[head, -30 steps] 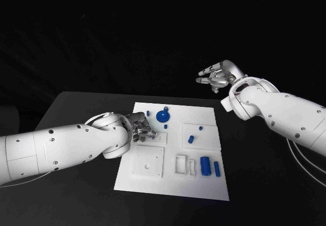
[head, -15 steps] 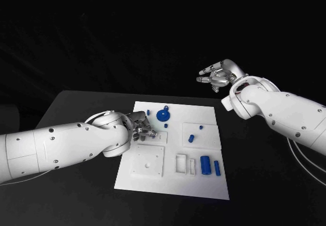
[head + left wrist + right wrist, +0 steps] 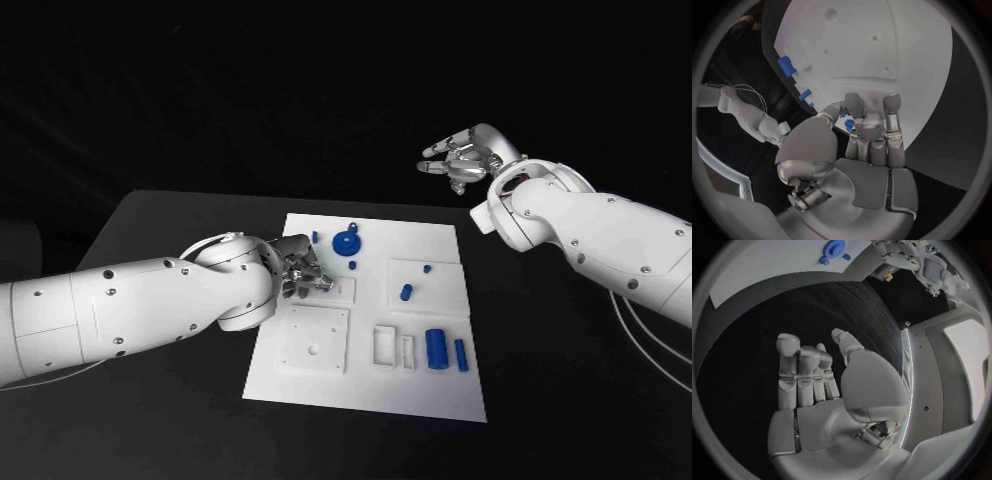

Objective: Assemble the parts on the task board

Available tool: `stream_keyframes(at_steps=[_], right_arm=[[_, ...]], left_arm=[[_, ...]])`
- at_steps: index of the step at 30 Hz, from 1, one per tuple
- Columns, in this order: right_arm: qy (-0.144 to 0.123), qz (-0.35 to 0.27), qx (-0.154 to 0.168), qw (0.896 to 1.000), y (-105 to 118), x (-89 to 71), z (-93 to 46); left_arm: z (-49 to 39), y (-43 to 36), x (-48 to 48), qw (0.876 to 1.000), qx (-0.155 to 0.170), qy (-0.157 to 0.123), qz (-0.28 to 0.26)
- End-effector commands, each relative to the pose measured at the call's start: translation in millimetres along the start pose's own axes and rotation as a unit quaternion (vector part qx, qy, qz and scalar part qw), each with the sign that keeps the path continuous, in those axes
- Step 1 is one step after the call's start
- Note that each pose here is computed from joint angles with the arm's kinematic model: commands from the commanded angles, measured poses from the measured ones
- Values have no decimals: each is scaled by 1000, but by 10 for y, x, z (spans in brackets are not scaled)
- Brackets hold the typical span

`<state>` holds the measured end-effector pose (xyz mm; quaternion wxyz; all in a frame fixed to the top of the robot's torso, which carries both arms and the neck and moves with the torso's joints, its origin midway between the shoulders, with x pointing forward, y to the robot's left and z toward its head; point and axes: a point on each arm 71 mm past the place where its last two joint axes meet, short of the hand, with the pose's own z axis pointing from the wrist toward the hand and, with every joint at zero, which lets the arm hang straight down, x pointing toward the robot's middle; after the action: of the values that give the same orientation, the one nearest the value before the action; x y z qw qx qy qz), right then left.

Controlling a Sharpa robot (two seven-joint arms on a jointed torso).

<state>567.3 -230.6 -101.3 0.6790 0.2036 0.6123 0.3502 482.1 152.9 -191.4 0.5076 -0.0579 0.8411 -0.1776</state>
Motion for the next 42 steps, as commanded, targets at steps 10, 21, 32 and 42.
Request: stream_keyframes(at_steps=[10,21,32,42], right_arm=[[6,0,-2,1000,3,7,1],[7,1,-2,1000,4,14,4],[8,1,-2,1000,-4,18,6],[9,1,-1,1000,-11,24,6]], left_arm=[[6,50,92,999,-17,27,17],[8,36,93,999,-15,25,22],[7,25,105,999,-13,30,30],[14,31,110,999,-14,34,32]])
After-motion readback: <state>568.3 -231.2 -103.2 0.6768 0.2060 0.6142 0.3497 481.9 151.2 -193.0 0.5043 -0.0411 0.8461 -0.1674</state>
